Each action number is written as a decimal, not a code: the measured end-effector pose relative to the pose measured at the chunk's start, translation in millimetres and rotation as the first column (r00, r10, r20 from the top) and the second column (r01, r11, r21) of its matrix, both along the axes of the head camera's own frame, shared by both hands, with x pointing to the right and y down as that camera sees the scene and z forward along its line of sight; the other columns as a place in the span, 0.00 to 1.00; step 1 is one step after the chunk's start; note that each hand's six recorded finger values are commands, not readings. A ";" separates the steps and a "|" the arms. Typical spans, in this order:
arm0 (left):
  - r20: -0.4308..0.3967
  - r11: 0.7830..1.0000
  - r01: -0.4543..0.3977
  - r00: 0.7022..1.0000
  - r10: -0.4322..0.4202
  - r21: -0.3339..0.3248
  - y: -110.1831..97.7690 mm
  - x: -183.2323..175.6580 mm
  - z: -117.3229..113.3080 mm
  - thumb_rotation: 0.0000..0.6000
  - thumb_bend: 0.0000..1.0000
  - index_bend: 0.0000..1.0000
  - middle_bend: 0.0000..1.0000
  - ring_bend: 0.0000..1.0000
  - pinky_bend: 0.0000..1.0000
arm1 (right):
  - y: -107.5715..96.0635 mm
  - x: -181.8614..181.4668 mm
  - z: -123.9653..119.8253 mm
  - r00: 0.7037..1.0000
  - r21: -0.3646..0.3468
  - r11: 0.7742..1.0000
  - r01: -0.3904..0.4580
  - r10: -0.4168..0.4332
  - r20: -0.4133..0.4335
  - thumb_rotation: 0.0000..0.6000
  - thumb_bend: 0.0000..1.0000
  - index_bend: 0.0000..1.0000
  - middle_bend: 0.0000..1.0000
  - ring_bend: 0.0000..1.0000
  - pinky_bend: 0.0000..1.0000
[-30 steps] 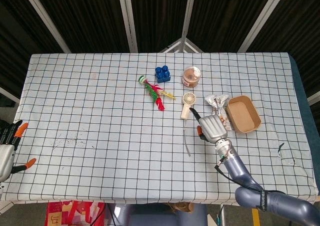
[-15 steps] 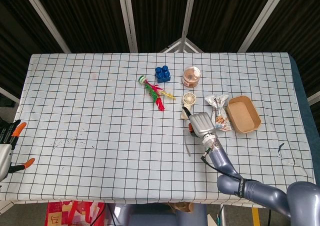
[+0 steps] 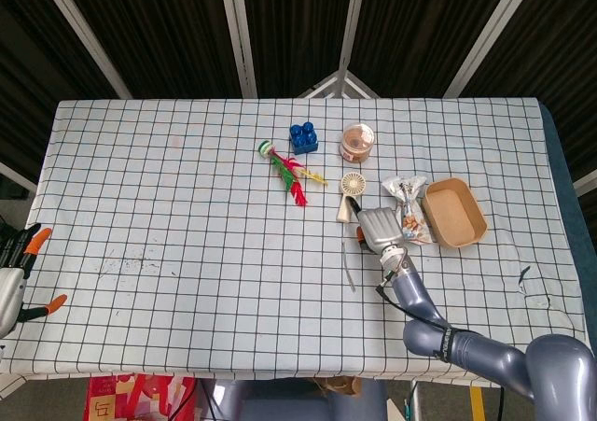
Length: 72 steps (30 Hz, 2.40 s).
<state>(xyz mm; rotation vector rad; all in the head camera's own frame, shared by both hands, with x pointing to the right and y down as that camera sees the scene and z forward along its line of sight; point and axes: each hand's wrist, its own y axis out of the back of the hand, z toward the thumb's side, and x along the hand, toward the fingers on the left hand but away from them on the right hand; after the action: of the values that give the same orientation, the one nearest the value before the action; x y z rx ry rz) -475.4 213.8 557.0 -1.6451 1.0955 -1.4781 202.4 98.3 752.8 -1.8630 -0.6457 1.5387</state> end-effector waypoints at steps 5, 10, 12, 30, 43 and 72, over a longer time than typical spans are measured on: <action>0.000 1.000 -0.001 1.000 0.001 0.000 -0.1 0.5 0.2 1.00 0.03 0.00 0.00 0.00 0.00 | -1.6 2.5 -0.8 1.000 0.004 1.000 -0.005 0.005 -0.005 1.00 0.69 0.00 0.80 0.86 0.85; -0.002 1.000 -0.001 1.000 0.001 0.000 -0.3 0.7 0.3 1.00 0.03 0.00 0.00 0.00 0.00 | -2.5 3.9 -0.5 1.000 0.006 1.000 -0.006 0.006 -0.015 1.00 0.70 0.00 0.80 0.86 0.85; -0.002 1.000 -0.001 1.000 0.001 0.000 -0.3 0.4 0.3 1.00 0.03 0.00 0.00 0.00 0.00 | -1.6 3.5 -0.2 1.000 0.004 1.000 -0.005 0.005 -0.015 1.00 0.70 0.00 0.80 0.86 0.85; -0.001 1.000 0.007 1.000 -0.007 -0.002 -0.4 -1.3 0.4 1.00 0.03 0.00 0.00 0.00 0.00 | 11.6 1.8 12.0 0.999 -0.023 1.000 0.005 -0.006 -0.034 1.00 0.70 0.00 0.80 0.86 0.85; -0.003 1.000 0.007 1.000 -0.007 -0.002 -0.5 -1.0 0.4 1.00 0.03 0.00 0.00 0.00 0.00 | 20.9 5.6 21.0 0.998 -0.051 0.999 0.002 -0.005 -0.059 1.00 0.71 0.00 0.80 0.86 0.85; 0.001 1.000 0.010 1.000 -0.010 0.011 2.6 -2.6 -4.1 1.00 0.03 0.00 0.00 0.00 0.00 | 9.3 72.2 -112.2 0.999 0.266 0.963 -0.042 0.031 0.045 1.00 0.49 0.00 0.02 0.00 0.03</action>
<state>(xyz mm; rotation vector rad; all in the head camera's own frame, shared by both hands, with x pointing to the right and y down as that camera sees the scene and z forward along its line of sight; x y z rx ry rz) -478.0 216.5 552.9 -1.6337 1.1106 -1.4764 274.5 107.6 640.6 -1.6897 -0.8654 1.3643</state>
